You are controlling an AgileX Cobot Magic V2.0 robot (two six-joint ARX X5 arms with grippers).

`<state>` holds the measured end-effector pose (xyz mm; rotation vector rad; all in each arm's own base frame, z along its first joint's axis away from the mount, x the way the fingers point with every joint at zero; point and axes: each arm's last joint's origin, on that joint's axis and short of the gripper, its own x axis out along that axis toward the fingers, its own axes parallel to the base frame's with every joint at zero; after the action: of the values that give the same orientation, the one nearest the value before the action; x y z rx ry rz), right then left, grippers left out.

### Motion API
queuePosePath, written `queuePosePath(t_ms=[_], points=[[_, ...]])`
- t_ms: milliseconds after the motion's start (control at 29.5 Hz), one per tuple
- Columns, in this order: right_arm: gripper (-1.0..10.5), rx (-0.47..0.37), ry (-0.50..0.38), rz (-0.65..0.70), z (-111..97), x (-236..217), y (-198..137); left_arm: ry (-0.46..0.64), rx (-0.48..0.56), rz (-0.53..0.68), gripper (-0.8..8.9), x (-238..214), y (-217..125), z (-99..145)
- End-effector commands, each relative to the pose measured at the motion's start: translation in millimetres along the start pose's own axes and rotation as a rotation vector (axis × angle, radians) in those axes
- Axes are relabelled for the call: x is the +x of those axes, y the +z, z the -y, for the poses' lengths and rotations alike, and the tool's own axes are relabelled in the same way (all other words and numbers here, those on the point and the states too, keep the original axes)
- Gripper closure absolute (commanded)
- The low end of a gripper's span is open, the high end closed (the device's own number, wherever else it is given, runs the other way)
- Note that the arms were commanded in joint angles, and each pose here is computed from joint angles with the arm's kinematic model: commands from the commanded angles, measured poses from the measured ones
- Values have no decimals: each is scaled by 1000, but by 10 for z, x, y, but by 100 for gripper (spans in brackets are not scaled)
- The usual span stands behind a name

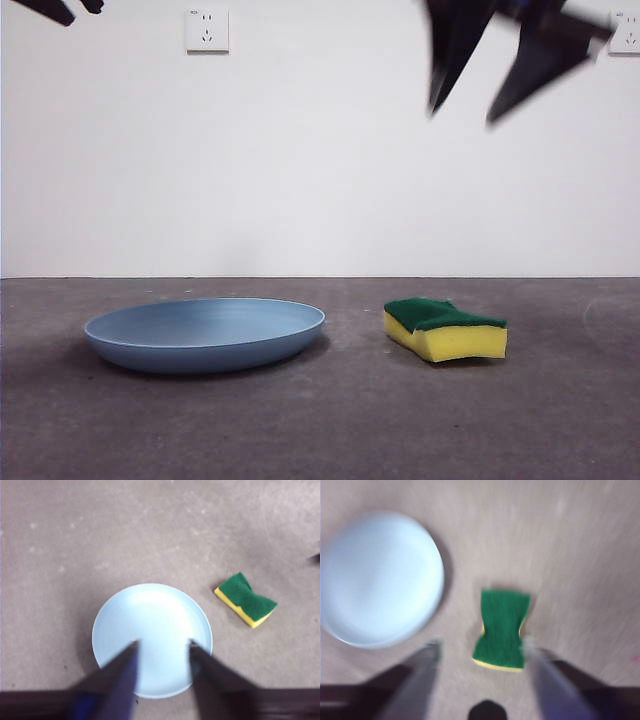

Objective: Pick up the plate,pick up the cloth,clean the plate with the cloth

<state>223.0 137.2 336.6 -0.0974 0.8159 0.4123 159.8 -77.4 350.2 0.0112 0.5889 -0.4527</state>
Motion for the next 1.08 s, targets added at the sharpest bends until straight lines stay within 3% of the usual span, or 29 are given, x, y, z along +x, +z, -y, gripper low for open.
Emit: queuePosePath(t_ms=[34, 237, 339, 508, 813, 1083], points=[[954, -20, 18, 101, 15, -348, -29, 0, 55, 34, 821, 2, 27, 8], [955, -50, 13, 357, 86, -1119, -316, 132, 51, 181, 821, -316, -28, -20], [955, -49, -32, 454, 121, -1095, -645, 127, 47, 305, 821, -439, -306, -44], [955, -46, -11, 540, 156, -840, -1033, 111, 38, 404, 821, -372, -726, -91], [946, -50, -18, 446, 178, -672, -1209, 102, 5, 420, 817, -345, -836, -104], [946, -50, -20, 444, 179, -672, -1212, 110, 6, 375, 817, -288, -848, -109]])
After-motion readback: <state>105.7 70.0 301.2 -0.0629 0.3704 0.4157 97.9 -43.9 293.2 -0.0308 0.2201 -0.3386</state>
